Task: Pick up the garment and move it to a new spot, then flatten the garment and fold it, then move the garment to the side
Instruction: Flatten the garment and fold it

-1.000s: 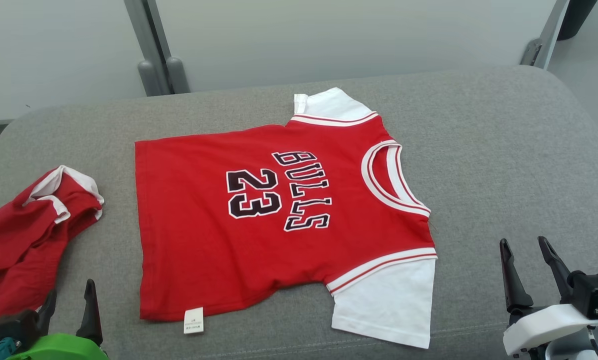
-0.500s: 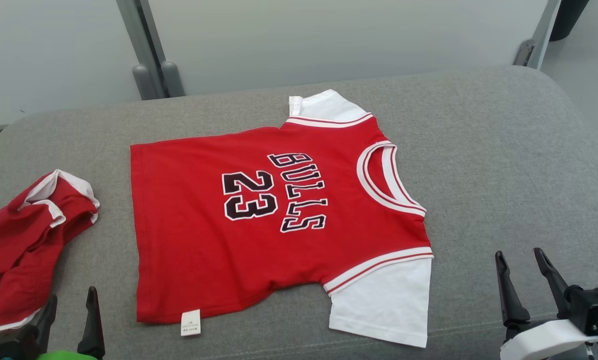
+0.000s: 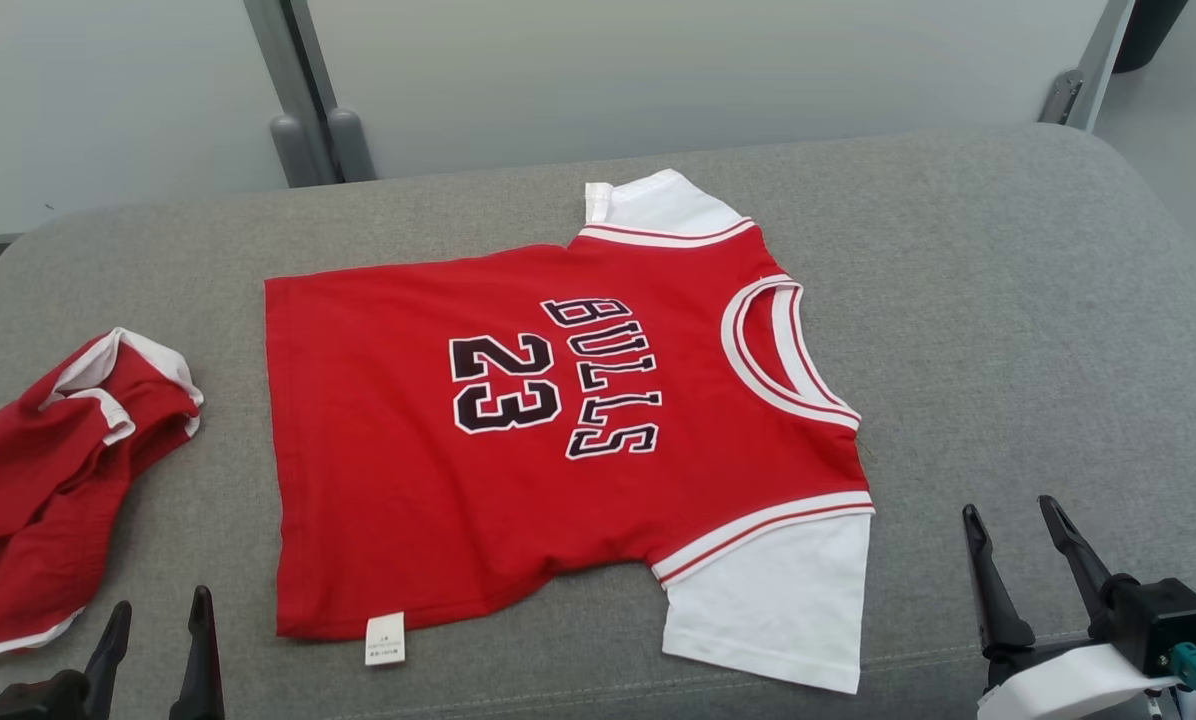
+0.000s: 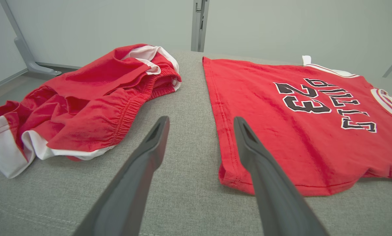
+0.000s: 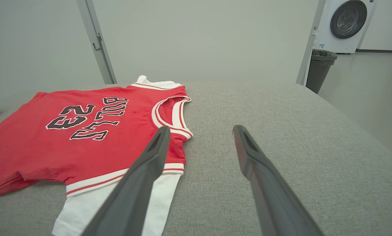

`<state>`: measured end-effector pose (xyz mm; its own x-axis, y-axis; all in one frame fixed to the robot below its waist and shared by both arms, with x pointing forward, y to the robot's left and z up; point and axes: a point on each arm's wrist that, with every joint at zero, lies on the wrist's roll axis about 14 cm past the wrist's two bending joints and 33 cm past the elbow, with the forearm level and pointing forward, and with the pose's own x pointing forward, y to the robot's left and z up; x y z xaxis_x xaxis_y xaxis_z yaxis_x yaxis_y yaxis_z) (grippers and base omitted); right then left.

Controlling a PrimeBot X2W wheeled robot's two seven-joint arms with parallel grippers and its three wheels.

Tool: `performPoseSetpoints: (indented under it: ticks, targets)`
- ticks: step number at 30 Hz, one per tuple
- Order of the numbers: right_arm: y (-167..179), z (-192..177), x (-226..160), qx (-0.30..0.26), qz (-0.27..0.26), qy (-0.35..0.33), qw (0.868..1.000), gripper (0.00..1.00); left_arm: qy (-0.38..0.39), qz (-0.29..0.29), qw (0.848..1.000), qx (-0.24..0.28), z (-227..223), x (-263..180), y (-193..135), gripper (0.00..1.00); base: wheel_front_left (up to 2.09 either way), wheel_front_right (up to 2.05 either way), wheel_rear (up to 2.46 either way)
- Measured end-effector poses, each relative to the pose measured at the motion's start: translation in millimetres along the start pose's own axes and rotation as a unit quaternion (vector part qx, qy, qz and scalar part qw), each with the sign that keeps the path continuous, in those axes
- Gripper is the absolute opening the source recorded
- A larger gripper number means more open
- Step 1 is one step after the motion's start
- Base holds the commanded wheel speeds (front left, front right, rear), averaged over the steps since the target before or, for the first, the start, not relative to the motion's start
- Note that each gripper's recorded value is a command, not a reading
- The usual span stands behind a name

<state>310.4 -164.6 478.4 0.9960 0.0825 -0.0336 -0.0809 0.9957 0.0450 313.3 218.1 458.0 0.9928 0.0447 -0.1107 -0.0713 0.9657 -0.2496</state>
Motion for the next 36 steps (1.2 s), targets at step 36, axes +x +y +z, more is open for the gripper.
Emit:
performPoseSetpoints:
  ticks: [36]
  targets:
    - [60.7, -122.8, -26.6, 0.061, 0.056, 0.221, 0.972, 1.0, 0.11, -0.013, 0.99, -0.089, -53.1, 23.5, -27.0, 1.0, 0.0, 0.0, 0.0]
